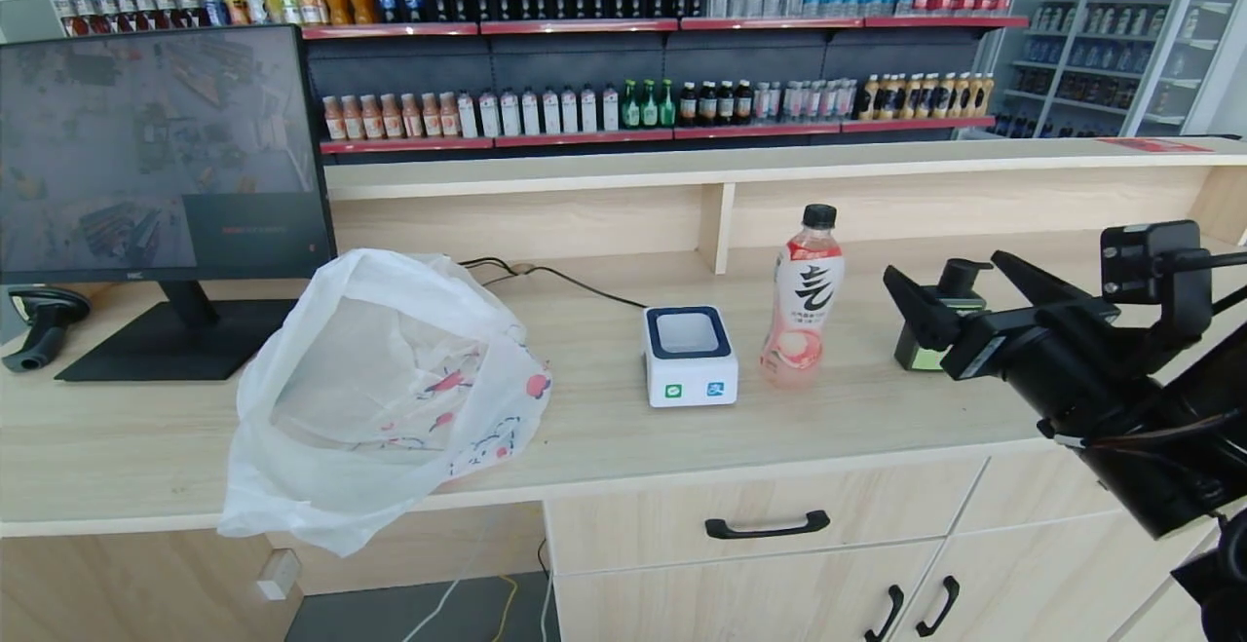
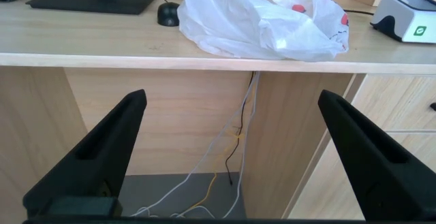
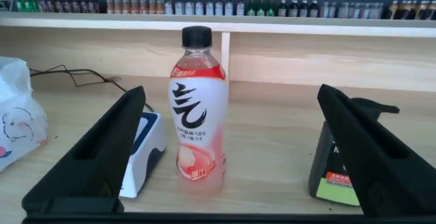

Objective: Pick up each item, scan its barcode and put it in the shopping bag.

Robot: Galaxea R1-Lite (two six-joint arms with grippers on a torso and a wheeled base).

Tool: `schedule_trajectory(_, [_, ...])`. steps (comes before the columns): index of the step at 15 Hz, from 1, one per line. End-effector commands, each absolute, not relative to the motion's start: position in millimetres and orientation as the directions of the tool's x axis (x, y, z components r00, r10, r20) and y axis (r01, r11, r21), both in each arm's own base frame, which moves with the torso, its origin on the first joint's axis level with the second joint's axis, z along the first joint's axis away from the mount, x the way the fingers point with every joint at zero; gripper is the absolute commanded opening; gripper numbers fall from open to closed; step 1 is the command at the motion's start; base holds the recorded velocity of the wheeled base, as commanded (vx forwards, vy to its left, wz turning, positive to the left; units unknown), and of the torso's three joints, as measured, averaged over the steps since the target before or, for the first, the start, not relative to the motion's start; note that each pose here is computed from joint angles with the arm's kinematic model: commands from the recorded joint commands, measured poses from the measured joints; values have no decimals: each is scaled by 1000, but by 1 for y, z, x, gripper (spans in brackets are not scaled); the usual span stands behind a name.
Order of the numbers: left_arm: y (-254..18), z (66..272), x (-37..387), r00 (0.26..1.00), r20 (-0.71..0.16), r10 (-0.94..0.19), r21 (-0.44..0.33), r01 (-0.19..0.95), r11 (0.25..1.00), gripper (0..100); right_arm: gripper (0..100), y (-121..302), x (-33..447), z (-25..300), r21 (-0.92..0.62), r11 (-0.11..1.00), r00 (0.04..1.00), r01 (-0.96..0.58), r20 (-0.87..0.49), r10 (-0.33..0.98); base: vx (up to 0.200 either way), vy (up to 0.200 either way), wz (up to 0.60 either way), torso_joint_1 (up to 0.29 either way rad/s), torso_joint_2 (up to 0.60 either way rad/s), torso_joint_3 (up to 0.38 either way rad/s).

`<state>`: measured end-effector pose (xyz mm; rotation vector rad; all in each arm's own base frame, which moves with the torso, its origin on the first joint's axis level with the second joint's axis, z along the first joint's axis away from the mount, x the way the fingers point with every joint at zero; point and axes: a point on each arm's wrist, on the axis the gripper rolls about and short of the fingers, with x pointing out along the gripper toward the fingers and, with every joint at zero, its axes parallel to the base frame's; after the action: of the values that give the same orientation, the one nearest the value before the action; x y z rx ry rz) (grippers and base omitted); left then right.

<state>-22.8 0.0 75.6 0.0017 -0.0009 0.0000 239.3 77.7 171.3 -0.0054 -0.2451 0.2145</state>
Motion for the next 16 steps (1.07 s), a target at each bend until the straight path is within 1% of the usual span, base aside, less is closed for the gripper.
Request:
schedule_trajectory(1, [0,76,-23,1000,2,0,2,0,1000,100,100,82,240,155,-37,973,957,-229,175,232,0,0,0,0,0,0])
schedule_trajectory(6, [0,76,-23,1000,2,0,2,0,1000,100,100,87,248,140,-41,969,963,-242,116,245,0,0,0,0,0,0])
schedule_trajectory(8, [0,76,-23,1000,2,0,2,0,1000,100,100,88,249,139,-40,968,962,-247,113,250,0,0,0,0,0,0])
schedule_trajectory(11, [0,76,-23,1000,2,0,2,0,1000,100,100,108,259,128,-41,953,949,-299,87,302,0,0,0,0,0,0])
schedule_trajectory(16, [0,76,-23,1000,2,0,2,0,1000,100,100,109,270,118,-28,957,955,-290,58,291,0,0,0,0,0,0])
